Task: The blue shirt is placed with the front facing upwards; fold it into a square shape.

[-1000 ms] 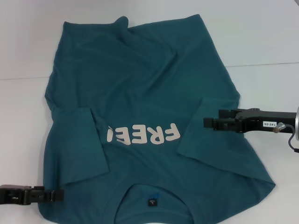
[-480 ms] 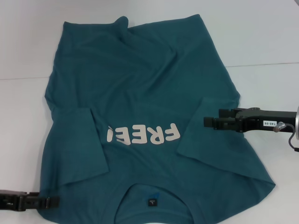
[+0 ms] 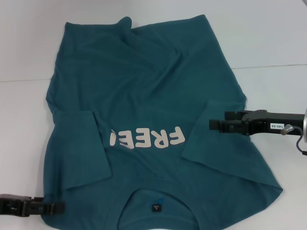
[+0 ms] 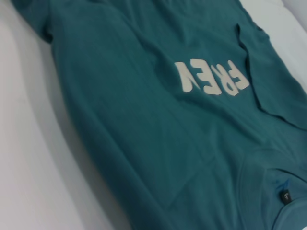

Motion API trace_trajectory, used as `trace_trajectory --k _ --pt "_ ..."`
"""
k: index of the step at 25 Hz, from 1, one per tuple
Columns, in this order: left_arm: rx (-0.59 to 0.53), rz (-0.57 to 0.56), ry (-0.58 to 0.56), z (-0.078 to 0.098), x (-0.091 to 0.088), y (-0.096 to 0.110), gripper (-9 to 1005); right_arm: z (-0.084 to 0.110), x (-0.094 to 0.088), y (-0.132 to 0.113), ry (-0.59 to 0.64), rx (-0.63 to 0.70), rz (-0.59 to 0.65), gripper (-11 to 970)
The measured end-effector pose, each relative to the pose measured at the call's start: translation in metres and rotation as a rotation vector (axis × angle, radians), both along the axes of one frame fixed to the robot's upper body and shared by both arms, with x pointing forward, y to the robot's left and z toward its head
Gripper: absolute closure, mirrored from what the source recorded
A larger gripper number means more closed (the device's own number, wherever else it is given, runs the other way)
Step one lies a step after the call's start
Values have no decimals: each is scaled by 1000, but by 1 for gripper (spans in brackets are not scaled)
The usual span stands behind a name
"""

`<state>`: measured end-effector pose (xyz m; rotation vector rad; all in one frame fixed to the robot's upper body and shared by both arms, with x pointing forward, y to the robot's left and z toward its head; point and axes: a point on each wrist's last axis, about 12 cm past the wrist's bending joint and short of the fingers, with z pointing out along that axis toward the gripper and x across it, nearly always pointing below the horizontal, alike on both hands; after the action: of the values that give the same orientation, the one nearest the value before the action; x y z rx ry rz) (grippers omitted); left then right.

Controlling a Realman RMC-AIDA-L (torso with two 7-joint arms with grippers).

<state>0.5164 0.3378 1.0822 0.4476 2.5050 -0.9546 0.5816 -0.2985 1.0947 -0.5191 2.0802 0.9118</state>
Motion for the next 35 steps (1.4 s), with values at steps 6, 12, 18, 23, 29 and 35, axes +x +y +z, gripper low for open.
trace_trajectory --k 6,12,18,23,29,35 --pt "-23 -40 -8 4 4 -9 111 0 0 0 0 0 -1 87" --pt "-25 -48 -11 4 8 -13 112 0 0 -1 0 -2 -5 90" --pt "12 1 4 1 9 -6 111 0 0 -2 0 -4 -7 93" --pt "28 7 13 -1 8 -5 111 0 0 -2 -1 -4 -6 96" --pt "28 3 17 0 8 -5 112 0 1 -2 -2 -5 -6 99" --pt "32 -4 15 1 10 -6 150 0 1 -2 -2 -5 -6 102"
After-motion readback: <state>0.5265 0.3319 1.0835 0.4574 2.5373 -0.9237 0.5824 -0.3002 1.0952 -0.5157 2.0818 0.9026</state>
